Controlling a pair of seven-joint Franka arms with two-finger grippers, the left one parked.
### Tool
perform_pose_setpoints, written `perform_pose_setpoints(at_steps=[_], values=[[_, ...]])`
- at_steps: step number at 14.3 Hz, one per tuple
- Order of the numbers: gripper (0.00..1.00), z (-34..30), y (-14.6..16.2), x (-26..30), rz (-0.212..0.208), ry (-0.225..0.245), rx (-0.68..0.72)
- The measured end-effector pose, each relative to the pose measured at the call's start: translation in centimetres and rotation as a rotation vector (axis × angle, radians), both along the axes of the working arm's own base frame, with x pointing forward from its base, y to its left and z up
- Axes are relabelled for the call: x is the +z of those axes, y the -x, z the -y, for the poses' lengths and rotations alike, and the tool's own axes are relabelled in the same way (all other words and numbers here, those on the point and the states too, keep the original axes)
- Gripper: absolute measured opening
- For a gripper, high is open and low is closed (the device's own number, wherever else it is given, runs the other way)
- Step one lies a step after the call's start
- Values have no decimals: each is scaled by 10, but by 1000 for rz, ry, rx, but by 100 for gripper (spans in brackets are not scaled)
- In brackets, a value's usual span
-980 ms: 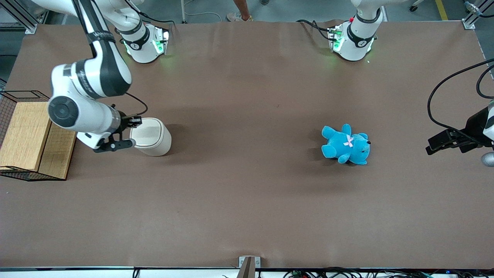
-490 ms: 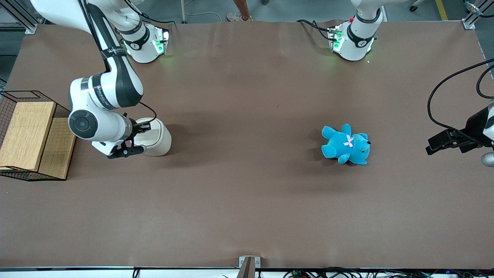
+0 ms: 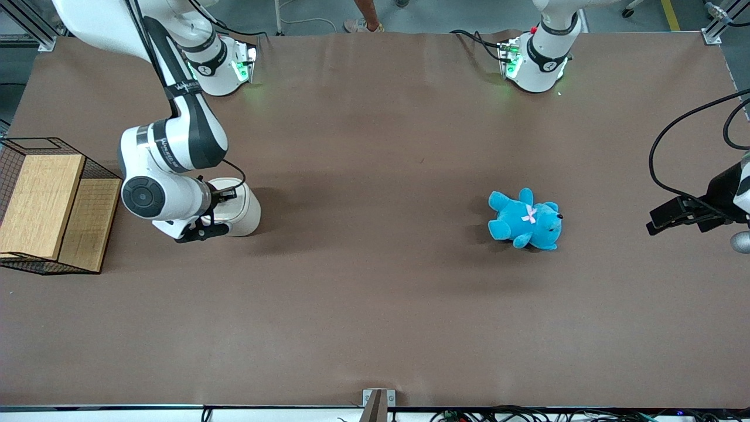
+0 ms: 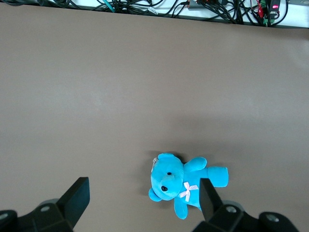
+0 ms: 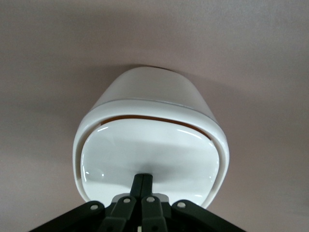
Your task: Open trash can with right arm
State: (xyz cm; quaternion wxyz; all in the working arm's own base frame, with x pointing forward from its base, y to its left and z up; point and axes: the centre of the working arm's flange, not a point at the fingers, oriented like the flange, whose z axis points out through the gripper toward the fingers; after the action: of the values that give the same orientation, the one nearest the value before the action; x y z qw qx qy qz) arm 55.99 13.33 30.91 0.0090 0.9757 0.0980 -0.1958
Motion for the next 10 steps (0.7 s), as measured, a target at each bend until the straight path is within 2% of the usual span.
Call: perform_pose_setpoints(at_steps=[2, 3, 4, 6, 8, 10], values=[[1, 4, -6, 28, -34, 7, -7], [2, 7, -13, 53, -27, 6, -13], [2, 12, -18, 82, 1, -1, -22], [6, 31, -24, 143, 84, -19, -55], [25, 53, -21, 189, 156, -32, -86], [45, 62, -19, 212, 203, -36, -98]])
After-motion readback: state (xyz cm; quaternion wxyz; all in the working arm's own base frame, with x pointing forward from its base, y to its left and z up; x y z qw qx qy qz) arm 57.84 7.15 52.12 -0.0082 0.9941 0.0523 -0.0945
